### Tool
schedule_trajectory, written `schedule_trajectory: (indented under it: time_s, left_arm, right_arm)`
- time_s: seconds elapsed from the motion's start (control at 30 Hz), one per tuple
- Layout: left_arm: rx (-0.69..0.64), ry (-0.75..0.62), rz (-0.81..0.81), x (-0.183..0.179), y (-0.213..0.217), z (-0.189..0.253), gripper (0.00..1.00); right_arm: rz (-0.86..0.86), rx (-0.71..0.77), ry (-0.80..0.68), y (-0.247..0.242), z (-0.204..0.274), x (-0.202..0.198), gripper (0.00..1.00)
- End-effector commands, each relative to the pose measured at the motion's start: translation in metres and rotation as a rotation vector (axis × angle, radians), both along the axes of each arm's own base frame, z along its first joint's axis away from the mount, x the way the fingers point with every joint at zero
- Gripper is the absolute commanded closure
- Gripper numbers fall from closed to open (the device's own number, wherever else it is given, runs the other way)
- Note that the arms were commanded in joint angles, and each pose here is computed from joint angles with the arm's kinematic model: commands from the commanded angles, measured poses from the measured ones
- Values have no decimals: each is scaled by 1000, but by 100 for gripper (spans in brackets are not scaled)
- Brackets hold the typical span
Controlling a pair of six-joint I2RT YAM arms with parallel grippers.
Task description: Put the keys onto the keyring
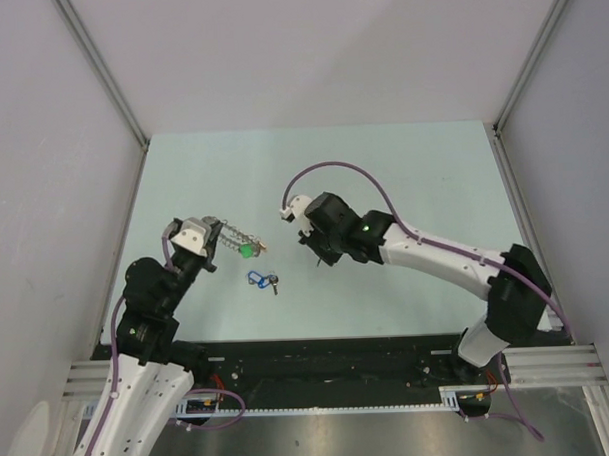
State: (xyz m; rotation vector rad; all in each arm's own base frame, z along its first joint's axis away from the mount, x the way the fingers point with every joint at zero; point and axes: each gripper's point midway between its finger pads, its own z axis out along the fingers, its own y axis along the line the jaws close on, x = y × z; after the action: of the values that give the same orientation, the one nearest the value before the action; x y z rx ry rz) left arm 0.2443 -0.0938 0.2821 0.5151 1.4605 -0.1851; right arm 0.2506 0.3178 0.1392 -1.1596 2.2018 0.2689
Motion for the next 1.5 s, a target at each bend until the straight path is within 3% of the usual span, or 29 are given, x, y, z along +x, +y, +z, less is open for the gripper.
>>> schedule_trajectory:
  time_s: [0.0, 0.17, 0.27, 0.5, 0.93, 1.47]
  left_arm:
    - [-35, -83, -80, -3, -14, 28, 100]
    - [-38, -71, -247, -11, -41, 41, 100]
    - [-32, -48, -360, -16, -59, 46, 100]
    - [-5, -34, -538, -22, -91, 57, 100]
    - [36, -102, -765, -28, -134, 72, 100]
    - [57, -59, -1013, -56, -158, 15, 100]
  right_arm:
    - [57, 260, -212, 10, 69, 15, 100]
    - [188, 717, -356, 9, 137, 2, 100]
    - [198, 857, -424, -6, 170, -2, 100]
    - [154, 910, -503, -19, 190, 0, 100]
    - [366, 1014, -517, -20, 216, -24, 100]
    - [514, 1014, -492, -18, 198, -48, 100]
